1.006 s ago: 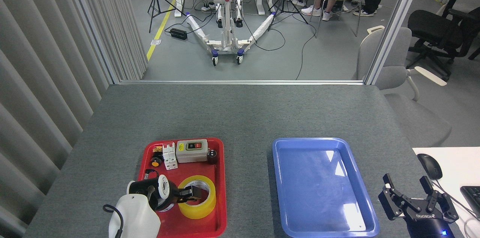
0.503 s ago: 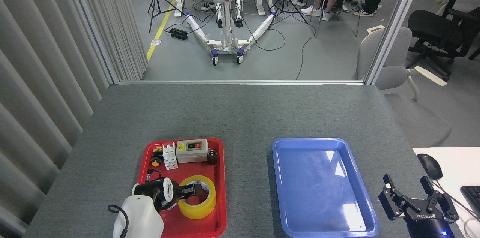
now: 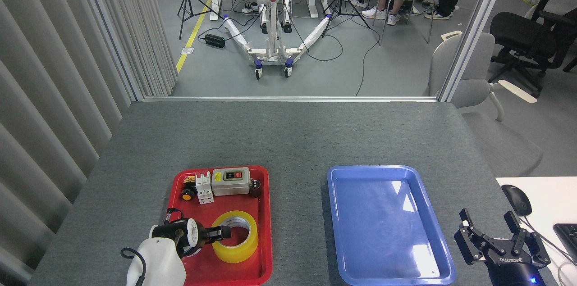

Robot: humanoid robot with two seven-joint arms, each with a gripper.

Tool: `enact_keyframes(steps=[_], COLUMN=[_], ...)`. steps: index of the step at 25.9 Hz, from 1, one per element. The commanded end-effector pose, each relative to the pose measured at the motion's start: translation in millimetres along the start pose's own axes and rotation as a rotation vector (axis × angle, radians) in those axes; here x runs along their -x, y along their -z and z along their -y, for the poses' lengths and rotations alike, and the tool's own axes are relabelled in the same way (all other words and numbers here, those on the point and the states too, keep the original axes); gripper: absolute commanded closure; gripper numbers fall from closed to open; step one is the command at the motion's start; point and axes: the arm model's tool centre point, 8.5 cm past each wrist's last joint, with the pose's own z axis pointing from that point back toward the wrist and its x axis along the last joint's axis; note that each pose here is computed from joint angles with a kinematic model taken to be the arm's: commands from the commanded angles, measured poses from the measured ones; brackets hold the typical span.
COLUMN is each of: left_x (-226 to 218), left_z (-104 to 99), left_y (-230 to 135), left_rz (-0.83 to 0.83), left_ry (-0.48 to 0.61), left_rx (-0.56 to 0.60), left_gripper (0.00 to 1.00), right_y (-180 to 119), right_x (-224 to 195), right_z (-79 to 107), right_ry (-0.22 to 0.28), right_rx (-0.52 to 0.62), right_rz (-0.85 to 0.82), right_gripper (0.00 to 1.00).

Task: Place and move tape with both arms
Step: 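Grasp the yellow tape roll with the left hand, then lift the tape and carry it toward the blue tray with the left hand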

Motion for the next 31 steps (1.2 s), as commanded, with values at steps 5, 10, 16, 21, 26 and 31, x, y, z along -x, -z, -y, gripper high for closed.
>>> enact_keyframes(steps=[5, 10, 16, 21, 26, 31], left_x=[-2, -2, -1, -5, -15, -30], left_z=[0, 0, -3, -18, -25, -24], left_y=[1, 1, -3, -23, -59, -97], left_rz=[0.001, 0.001, 0.026, 0.227, 0.587, 1.019], left_ry=[0.020, 0.028, 0.004, -0.151, -0.353, -0.506], left_rx=[-0.017, -0.017, -0.025, -0.063, -0.108, -0.071], left_gripper=[0.47, 0.66, 0.82, 1.00, 1.00, 1.00], right_y=[0, 1, 2, 10, 12, 14], right_x=[0, -1, -1, -4, -3, -3], right_z=[0.4, 1.0, 0.9, 9.0, 11.8, 14.9], right_ry=[0.000, 0.002, 0.013, 0.020, 0.009, 0.005], right_rx=[0.001, 0.003, -0.001, 0.030, 0.034, 0.042], right_rz=[0.000, -0.001, -0.005, -0.002, 0.002, 0.006], right_gripper=[0.01, 0.01, 0.01, 0.01, 0.00, 0.00])
